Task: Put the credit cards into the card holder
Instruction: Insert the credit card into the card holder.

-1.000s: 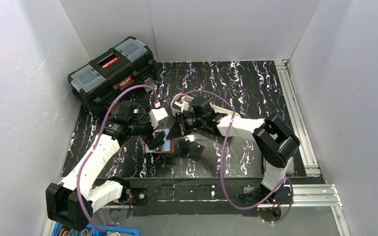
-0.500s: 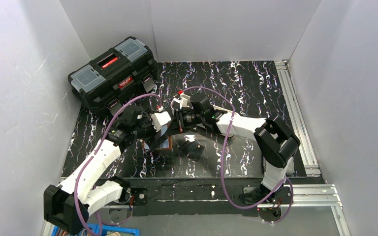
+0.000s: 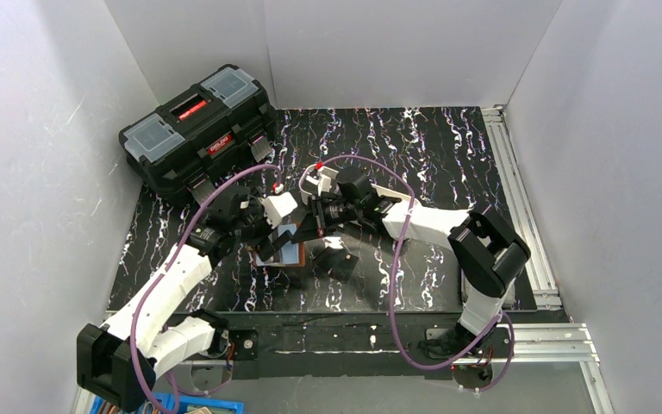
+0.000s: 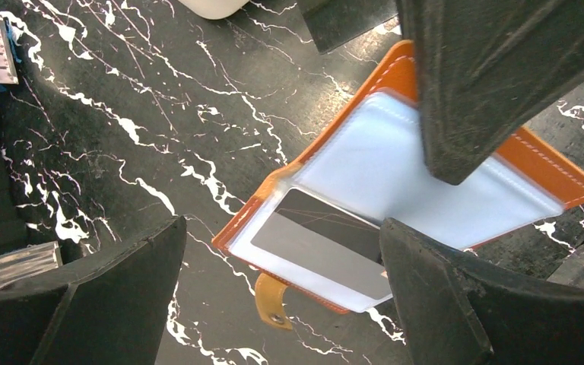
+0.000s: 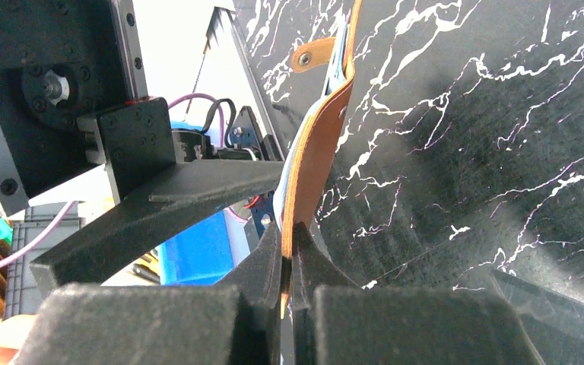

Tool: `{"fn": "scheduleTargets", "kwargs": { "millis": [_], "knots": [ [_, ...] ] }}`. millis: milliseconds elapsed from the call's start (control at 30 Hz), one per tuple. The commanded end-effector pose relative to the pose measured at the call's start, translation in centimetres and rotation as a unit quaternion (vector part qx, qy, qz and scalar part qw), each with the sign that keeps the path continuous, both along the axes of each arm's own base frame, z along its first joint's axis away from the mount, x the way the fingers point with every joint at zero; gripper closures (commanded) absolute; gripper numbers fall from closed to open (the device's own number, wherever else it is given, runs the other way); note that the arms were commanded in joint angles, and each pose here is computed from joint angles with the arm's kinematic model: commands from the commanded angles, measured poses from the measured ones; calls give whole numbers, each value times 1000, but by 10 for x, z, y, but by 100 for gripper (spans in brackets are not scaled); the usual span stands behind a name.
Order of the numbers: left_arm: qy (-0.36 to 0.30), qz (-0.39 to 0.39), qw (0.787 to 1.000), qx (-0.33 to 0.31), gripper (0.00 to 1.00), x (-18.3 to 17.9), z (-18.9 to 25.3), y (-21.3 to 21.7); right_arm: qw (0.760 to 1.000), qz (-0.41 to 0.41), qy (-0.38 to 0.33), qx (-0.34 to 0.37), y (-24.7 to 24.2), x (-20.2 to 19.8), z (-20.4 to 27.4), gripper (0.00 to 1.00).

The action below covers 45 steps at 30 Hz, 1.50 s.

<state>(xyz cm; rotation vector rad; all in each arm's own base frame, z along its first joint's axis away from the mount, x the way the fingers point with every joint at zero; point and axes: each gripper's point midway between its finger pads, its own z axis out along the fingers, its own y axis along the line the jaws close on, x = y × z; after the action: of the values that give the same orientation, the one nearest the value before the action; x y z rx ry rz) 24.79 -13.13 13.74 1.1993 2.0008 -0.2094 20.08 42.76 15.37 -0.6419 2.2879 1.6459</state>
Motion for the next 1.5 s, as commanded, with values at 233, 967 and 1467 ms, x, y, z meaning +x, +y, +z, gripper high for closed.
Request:
{"fn": "scheduleTargets", "kwargs": {
  "millis": [233,967,1467],
  "knots": [
    [-1,-11,1000,18,1,-7,-2,7,997,-15,-46,52,-17,0,34,99],
    [91,-11,990,-106,1,-22,29,-36,997,-16,-56,56,-14,3,44,99],
    [57,-2,998,-42,1,-13,-1,-14,994,9,-52,99,-10,-5,63,99]
  ]
}}
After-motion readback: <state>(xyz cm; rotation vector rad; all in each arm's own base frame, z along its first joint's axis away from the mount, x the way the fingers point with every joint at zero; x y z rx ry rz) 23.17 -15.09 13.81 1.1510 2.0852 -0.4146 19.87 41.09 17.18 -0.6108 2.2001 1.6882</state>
